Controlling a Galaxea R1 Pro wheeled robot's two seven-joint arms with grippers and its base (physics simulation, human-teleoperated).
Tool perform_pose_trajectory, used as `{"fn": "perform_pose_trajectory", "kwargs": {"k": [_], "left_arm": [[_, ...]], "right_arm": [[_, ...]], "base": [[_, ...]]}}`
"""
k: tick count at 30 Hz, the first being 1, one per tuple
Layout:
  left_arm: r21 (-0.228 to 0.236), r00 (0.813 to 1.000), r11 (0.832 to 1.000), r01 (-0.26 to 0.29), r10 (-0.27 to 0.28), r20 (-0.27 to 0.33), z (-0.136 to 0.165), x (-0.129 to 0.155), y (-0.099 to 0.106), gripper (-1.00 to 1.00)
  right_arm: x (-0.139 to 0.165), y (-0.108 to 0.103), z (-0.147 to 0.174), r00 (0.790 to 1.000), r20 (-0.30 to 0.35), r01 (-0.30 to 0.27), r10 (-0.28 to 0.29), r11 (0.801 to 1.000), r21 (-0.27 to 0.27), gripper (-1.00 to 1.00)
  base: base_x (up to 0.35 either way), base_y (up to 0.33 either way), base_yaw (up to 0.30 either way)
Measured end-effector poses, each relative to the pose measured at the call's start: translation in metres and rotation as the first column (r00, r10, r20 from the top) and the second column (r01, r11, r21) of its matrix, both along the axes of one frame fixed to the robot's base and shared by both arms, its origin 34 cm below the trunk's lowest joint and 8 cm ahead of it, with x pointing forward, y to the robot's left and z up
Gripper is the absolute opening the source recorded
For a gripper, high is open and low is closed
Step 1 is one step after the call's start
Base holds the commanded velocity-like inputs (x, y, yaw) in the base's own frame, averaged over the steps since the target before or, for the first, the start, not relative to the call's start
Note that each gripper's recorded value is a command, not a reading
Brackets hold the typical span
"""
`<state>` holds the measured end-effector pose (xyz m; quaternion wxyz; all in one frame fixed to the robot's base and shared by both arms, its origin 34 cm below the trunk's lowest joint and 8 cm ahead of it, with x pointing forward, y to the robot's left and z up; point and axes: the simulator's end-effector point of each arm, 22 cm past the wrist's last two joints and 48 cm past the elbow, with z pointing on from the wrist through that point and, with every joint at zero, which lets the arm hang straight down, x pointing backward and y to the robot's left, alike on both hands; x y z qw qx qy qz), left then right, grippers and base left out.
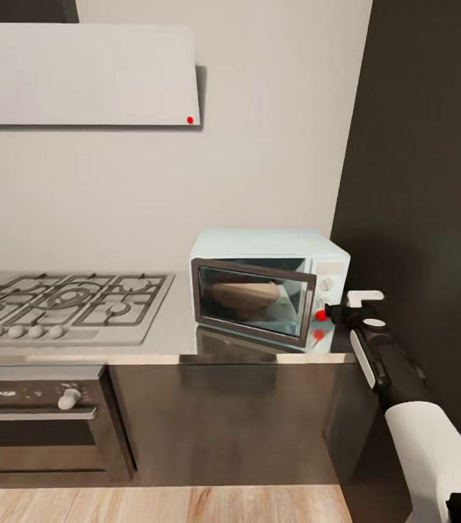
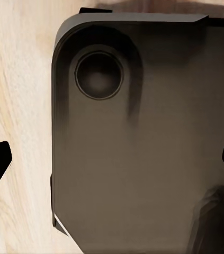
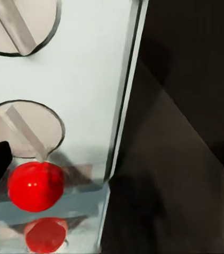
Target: In the kitchen, take the popcorn bag from the countertop, put it into the microwave, and heat it until the popcorn is cooked so the cooked popcorn ends up inside the bag.
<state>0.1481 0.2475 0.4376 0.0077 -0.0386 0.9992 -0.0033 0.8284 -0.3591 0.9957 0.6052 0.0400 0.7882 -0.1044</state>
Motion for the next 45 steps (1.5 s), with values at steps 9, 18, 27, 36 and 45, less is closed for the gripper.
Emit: {"fn": "perform_pose_trajectory", "kwargs": {"k": [9, 18, 27, 36, 45], "left_arm": [[0.0, 1.0, 1.0, 0.0, 0.0, 0.0, 0.0, 0.0, 0.0, 1.0], [0.0, 1.0, 1.0, 0.0, 0.0, -0.001, 0.0, 0.0, 0.0, 1.0], [-0.003, 1.0, 1.0, -0.002, 0.002, 0.0, 0.0, 0.0, -0.003, 1.0], [-0.001, 1.0, 1.0, -0.003, 0.003, 0.0, 0.0, 0.0, -0.002, 1.0], [-0.001, 1.0, 1.0, -0.002, 0.002, 0.0, 0.0, 0.0, -0.002, 1.0]], "right_arm": [[0.002, 0.063, -0.007, 0.955, -0.019, -0.293, 0.295, 0.953, 0.081, 1.0], [-0.008, 0.111, -0.003, 0.875, -0.006, -0.478, 0.483, 0.868, 0.132, 1.0], [-0.018, 0.127, 0.003, 0.854, -0.048, -0.501, 0.518, 0.844, 0.189, 1.0], [-0.019, 0.128, 0.002, 0.853, -0.049, -0.502, 0.519, 0.843, 0.192, 1.0], [-0.019, 0.129, 0.001, 0.853, -0.051, -0.502, 0.519, 0.843, 0.193, 1.0]], "base": [[0.007, 0.0, 0.0], [0.0, 0.0, 0.0], [-0.104, 0.067, 0.0], [-0.259, 0.196, 0.0], [-0.26, 0.218, 0.0]]}}
